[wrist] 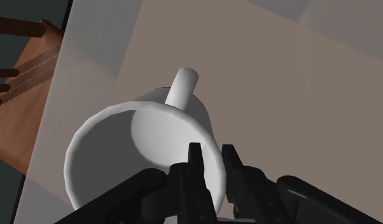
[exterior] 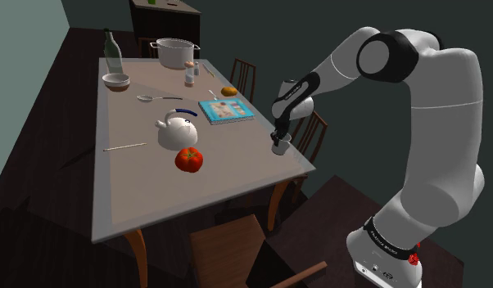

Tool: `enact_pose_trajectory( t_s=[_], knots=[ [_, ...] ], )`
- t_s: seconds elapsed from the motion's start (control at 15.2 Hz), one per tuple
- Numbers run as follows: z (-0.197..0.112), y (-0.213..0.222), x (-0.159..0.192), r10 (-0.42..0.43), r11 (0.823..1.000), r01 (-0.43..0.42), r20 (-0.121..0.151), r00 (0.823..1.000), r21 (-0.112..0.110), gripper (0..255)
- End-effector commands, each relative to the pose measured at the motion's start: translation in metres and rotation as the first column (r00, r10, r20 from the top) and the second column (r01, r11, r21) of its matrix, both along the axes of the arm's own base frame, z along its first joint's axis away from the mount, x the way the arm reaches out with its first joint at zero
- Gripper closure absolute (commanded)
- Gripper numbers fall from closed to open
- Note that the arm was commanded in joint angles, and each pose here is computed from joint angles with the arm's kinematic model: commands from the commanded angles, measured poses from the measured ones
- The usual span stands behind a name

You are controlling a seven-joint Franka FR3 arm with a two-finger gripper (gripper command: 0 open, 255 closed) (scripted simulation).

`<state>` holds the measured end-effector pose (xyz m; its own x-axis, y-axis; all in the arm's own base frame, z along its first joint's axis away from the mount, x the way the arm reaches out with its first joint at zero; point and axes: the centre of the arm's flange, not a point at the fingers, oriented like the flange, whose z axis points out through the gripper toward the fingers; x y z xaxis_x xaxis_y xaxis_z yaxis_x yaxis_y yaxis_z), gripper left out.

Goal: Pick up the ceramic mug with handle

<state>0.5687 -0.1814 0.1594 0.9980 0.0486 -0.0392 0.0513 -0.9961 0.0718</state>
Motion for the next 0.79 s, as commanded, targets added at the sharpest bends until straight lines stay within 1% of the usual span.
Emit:
enact_pose_trajectory(
  t_s=[0.0, 0.4, 0.73],
  knots=[
    [0.0, 0.0, 0.0, 0.0, 1.0, 0.0, 0.0, 1.0, 0.0, 255],
    [-0.001, 0.001, -0.001, 0.0, 1.0, 0.0, 0.0, 1.0, 0.0, 255],
    [0.025, 0.001, -0.001, 0.0, 1.0, 0.0, 0.0, 1.0, 0.0, 255]
  ],
)
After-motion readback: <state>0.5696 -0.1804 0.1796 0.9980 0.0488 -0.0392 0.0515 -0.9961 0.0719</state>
